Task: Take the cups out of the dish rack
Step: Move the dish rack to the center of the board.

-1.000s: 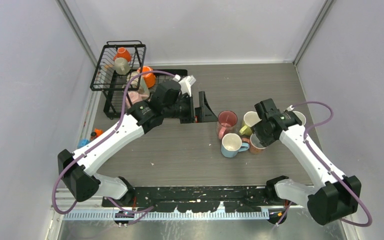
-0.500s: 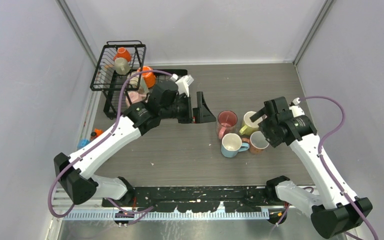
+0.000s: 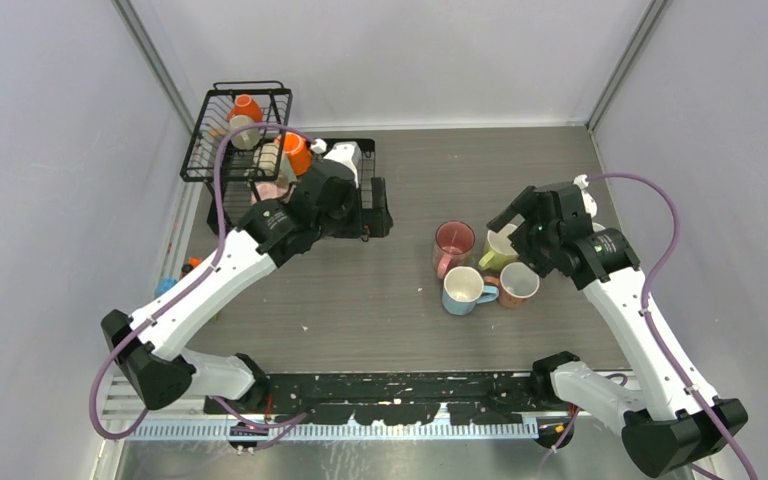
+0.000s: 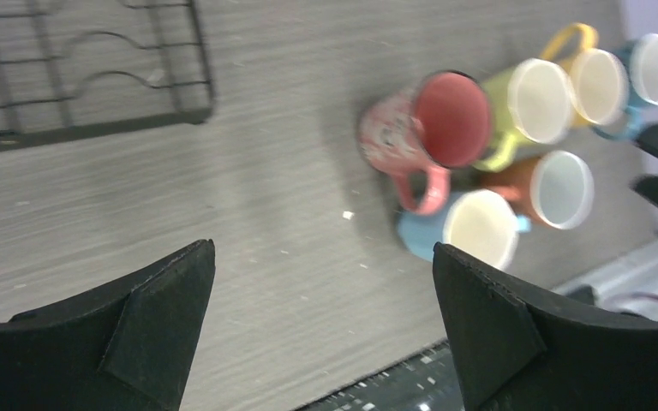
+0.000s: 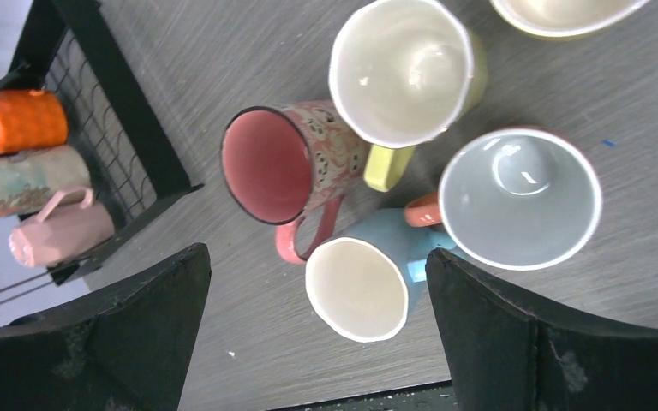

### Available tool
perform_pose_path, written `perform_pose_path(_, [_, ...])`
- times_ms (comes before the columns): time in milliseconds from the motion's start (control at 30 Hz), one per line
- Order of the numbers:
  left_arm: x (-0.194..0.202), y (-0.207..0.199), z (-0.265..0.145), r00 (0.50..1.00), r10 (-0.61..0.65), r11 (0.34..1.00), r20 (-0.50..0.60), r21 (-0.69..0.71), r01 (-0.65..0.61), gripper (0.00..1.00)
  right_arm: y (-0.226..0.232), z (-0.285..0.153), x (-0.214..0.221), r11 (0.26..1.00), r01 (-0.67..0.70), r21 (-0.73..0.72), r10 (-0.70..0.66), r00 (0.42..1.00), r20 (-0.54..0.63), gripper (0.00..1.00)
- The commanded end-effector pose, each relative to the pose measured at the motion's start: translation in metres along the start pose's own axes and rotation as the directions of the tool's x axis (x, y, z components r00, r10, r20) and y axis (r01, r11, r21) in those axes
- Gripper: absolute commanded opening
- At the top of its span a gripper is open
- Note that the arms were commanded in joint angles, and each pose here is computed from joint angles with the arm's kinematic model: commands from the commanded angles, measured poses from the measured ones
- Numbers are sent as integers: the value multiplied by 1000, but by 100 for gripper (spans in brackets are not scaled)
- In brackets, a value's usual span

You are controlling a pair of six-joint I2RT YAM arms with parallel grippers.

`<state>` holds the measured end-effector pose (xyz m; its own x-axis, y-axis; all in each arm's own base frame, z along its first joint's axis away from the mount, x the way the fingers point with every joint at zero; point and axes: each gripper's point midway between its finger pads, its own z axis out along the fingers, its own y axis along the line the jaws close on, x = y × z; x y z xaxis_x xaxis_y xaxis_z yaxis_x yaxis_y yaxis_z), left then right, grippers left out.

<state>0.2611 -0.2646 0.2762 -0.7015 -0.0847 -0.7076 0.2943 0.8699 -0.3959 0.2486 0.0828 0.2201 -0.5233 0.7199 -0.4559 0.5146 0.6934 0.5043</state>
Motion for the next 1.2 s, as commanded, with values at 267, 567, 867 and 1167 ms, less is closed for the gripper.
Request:
perform_pose_path(267, [-45, 91, 52, 971, 214, 812, 103, -572, -118, 100, 48, -4, 1, 972, 80, -220, -90, 995, -36, 100])
perform_pose_path(567, [-57, 131, 117, 987, 154, 771, 47, -630, -91, 100, 49, -8, 11, 961, 93, -259, -115, 991, -70, 100])
perform_pose_path(867, [-47, 166, 167, 995, 84, 755, -56, -648, -101, 100, 45, -11, 14, 959, 103, -265, -127, 989, -76, 100])
perform_pose_path(1167, [-16, 175, 191, 985, 48, 771, -168, -620, -143, 100, 42, -8, 19, 959, 106, -264, -134, 987, -90, 100])
